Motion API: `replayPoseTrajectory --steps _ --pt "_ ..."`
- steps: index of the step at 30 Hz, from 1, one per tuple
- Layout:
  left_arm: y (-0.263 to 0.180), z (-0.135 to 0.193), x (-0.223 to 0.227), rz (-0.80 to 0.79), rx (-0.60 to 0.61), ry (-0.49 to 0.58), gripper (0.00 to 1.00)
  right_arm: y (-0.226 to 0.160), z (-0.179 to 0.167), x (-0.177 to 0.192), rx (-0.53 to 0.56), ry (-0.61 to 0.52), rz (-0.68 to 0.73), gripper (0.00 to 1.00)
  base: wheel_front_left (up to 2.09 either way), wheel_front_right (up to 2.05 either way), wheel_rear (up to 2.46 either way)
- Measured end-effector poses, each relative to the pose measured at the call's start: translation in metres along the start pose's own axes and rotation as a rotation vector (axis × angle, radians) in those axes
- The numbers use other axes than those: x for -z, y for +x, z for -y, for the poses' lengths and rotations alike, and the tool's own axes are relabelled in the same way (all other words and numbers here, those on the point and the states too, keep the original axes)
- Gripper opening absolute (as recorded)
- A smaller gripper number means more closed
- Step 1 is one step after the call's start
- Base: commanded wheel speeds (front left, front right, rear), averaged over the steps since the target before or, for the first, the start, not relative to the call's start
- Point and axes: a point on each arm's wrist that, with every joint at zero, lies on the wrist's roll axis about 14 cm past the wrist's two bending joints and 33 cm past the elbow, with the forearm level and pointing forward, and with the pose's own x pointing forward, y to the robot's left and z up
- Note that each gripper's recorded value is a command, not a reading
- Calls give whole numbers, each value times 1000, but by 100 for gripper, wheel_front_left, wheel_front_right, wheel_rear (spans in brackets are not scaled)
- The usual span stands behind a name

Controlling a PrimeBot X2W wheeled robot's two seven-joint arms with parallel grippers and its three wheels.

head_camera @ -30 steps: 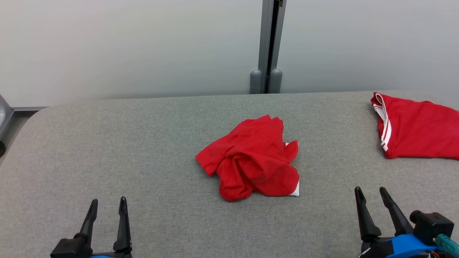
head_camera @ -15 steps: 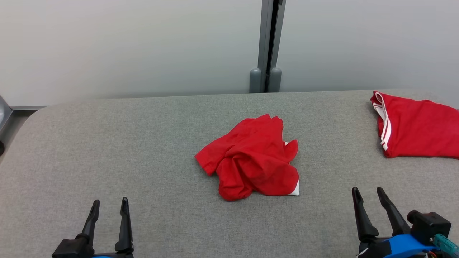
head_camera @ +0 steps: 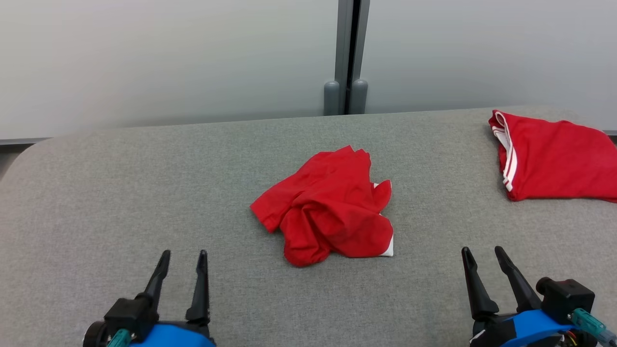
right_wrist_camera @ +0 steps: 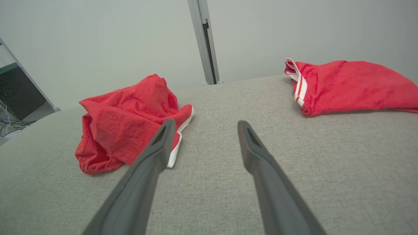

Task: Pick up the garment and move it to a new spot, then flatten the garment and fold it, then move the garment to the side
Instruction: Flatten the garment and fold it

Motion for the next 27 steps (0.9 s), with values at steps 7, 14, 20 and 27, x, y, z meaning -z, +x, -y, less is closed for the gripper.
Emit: replayPoseTrajectory --steps 7,14,20,27 --pt "37 62 20 -101 190 -41 100 1 7 2 21 -1 -9 100 0 0 0" --pt "46 97 74 -317 275 -90 100 -1 12 3 41 0 -11 100 0 0 0" --pt "52 106 99 -403 296 -99 100 -7 21 4 73 6 -11 100 0 0 0" --pt "64 95 112 -453 228 -92 0 -15 29 1 104 7 1 100 0 0 0"
